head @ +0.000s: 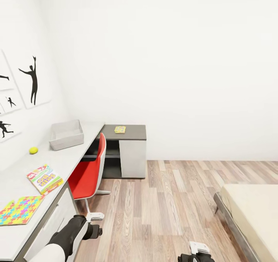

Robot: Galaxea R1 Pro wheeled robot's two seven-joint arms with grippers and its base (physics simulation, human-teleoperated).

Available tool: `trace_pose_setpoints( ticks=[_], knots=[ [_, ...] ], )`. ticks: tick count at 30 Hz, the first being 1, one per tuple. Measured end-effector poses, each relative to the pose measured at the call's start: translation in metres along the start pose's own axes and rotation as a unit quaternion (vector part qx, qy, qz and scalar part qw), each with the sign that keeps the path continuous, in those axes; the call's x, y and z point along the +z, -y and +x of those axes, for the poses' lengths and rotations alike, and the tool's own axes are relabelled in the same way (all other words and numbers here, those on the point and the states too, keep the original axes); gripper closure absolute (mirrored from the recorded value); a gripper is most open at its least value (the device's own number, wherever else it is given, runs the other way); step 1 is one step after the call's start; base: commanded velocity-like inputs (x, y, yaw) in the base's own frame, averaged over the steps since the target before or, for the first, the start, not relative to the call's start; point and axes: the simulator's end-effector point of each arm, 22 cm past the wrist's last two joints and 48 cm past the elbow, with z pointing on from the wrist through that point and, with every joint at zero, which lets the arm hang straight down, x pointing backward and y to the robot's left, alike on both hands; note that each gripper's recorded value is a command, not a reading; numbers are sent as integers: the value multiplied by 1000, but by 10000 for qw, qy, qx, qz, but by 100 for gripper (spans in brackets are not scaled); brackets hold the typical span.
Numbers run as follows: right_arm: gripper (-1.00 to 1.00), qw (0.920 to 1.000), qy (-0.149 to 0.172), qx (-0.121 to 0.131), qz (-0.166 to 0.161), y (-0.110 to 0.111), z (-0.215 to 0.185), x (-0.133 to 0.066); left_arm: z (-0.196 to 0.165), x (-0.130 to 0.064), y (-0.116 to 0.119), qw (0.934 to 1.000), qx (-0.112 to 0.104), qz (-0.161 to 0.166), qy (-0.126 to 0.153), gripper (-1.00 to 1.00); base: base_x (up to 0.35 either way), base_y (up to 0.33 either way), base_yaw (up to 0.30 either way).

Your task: Put all the toys in the child's room - the three board games (two on the bed and one on the table), the two jigsaw puzzles on the table, and the tennis ball on the table - inside the toy box on the table in the child's room.

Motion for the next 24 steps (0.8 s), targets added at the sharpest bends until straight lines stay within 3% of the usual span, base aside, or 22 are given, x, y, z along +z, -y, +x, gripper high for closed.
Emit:
trace_pose_setpoints(
  ticks=[7, 24],
  knots=[
    [-100, 10000, 5, 5, -9, -1, 0, -7, 0, -7, 0, 10000, 2, 4, -3, -100, 0, 0, -70],
    [-100, 10000, 0, -57, -7, -5, 2, -21, 3, -20, 4, 10000, 10, 22, -21, -100, 0, 0, -210]
  ],
)
